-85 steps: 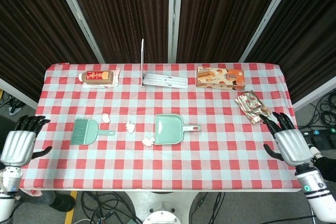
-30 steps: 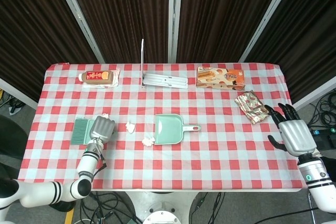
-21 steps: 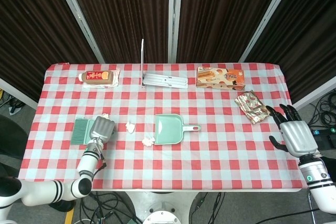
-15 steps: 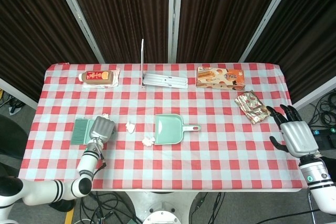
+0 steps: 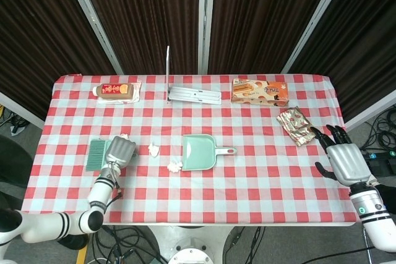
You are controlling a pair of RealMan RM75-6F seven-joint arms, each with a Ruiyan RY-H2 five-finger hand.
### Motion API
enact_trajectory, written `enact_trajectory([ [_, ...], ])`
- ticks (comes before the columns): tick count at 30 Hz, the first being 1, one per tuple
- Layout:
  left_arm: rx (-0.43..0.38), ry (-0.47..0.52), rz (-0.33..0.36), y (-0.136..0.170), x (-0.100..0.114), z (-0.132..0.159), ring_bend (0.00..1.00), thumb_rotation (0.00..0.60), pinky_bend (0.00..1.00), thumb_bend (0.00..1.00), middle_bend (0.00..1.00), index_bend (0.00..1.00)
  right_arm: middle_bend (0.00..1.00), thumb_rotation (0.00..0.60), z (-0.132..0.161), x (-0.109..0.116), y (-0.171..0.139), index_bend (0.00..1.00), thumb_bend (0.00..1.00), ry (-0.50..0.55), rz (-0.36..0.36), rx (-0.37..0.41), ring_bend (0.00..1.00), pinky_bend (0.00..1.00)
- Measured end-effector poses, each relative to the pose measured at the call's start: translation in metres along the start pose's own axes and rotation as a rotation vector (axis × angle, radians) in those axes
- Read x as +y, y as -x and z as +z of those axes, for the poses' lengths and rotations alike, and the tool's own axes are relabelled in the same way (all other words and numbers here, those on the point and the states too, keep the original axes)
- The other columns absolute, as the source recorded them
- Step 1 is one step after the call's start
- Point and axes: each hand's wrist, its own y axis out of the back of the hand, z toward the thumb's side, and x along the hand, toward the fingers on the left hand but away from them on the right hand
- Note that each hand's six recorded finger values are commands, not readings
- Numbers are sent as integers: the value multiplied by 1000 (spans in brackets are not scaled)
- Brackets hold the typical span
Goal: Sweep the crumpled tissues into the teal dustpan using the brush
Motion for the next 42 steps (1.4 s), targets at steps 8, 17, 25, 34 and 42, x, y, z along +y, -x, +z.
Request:
enact_trajectory([
  [8,-12,140,122,21,21,-25,717,600,837,425,557,552,323,600,50,-20,28,123,241,-35,73,139,32,0],
  [17,-49,305,258,49,37,-58,716,600,837,427,557,552,346,600,115,-55,74,173,231,-123,124,253,51,10],
  [25,-72,330,315,70,43,-69,715,600,836,427,557,552,359,600,161,-86,114,235,223,-226,137,267,51,14],
  [34,-72,324,325,72,48,-71,714,600,837,427,557,552,425,600,199,-103,140,317,223,-251,136,270,87,22],
  [42,-77,314,320,71,50,-70,713,600,837,426,555,551,434,600,210,-111,145,337,224,-236,131,256,95,22],
])
